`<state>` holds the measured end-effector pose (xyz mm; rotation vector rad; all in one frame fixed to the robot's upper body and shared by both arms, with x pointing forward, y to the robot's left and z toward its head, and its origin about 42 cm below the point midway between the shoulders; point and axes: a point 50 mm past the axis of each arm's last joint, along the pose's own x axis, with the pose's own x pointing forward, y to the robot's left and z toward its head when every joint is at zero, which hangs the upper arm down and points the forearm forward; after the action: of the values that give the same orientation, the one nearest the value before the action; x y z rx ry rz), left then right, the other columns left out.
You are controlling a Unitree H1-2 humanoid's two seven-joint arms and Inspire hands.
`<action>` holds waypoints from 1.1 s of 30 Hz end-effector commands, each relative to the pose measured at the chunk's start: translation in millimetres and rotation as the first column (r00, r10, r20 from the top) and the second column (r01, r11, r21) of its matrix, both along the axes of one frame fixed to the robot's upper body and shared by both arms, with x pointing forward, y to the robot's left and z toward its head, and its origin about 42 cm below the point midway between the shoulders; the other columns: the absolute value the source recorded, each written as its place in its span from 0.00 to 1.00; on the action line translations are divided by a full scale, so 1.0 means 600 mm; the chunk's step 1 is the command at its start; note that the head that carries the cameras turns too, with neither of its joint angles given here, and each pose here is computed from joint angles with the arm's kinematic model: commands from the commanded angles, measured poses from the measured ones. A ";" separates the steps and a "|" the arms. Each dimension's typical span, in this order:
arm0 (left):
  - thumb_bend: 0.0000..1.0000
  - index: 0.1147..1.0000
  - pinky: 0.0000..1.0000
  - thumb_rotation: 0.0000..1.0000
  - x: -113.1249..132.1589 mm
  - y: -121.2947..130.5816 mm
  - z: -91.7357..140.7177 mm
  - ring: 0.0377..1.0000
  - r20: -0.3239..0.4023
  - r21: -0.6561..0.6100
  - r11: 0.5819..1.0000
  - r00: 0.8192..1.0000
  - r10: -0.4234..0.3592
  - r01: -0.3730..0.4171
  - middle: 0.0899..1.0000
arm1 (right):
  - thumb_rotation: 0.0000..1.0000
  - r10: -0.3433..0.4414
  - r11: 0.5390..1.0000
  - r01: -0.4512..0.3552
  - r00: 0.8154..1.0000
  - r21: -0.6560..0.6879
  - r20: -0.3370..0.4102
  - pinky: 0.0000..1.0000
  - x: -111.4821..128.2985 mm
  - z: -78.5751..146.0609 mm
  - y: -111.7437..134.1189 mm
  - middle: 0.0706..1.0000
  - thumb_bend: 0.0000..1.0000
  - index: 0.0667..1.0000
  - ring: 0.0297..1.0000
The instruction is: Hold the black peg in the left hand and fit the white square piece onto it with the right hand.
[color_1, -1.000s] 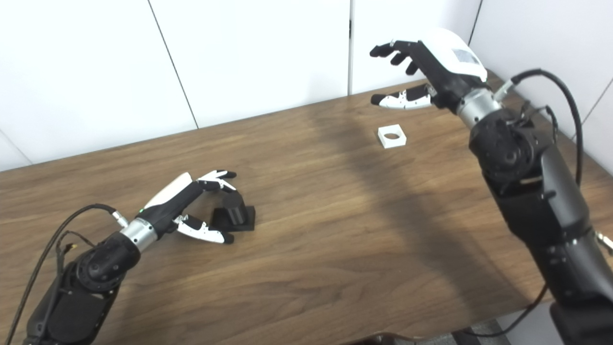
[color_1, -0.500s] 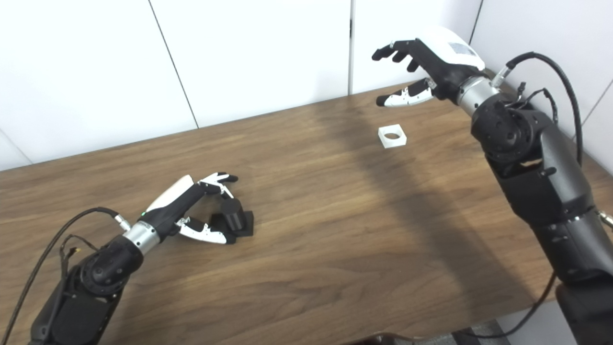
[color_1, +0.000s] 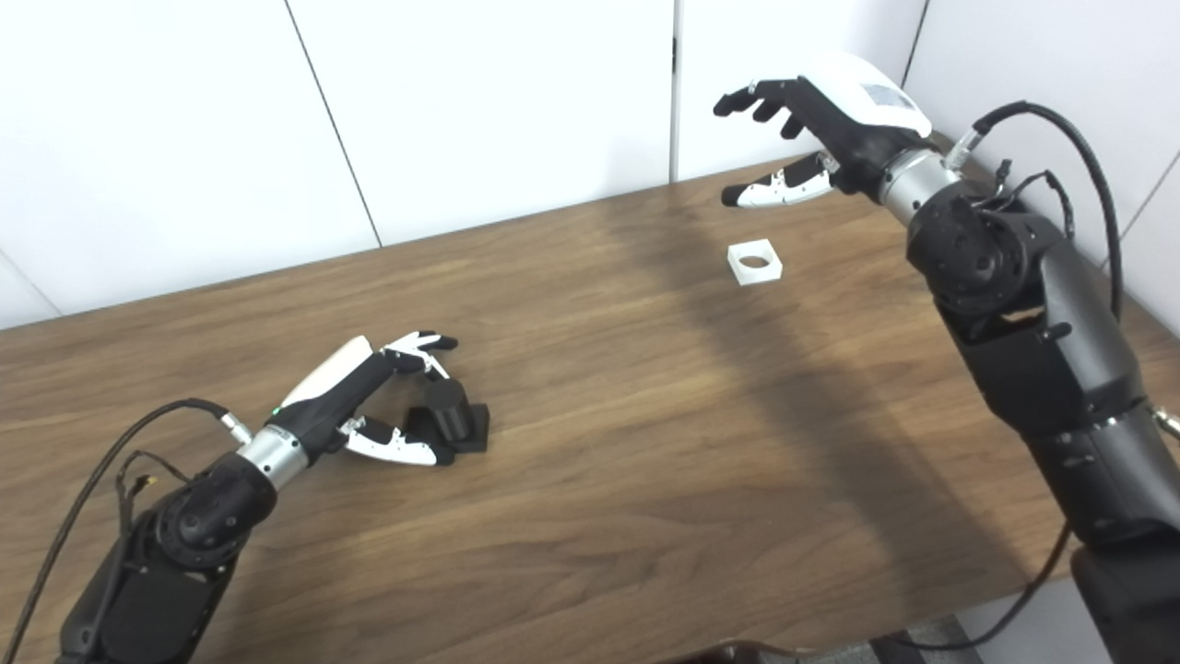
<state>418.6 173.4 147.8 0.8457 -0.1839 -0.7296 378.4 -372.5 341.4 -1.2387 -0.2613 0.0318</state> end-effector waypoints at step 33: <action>0.52 0.43 0.93 0.07 -0.010 0.043 -0.056 0.97 -0.114 0.144 0.987 0.990 0.086 -0.069 0.91 | 0.36 -0.154 0.945 0.073 0.959 -0.318 -0.237 0.68 0.126 -0.009 -0.054 0.84 0.72 0.77 0.83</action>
<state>421.0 173.6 148.5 0.8550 -0.1914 -0.7095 445.5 -405.4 300.2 -1.4974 0.1225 0.1854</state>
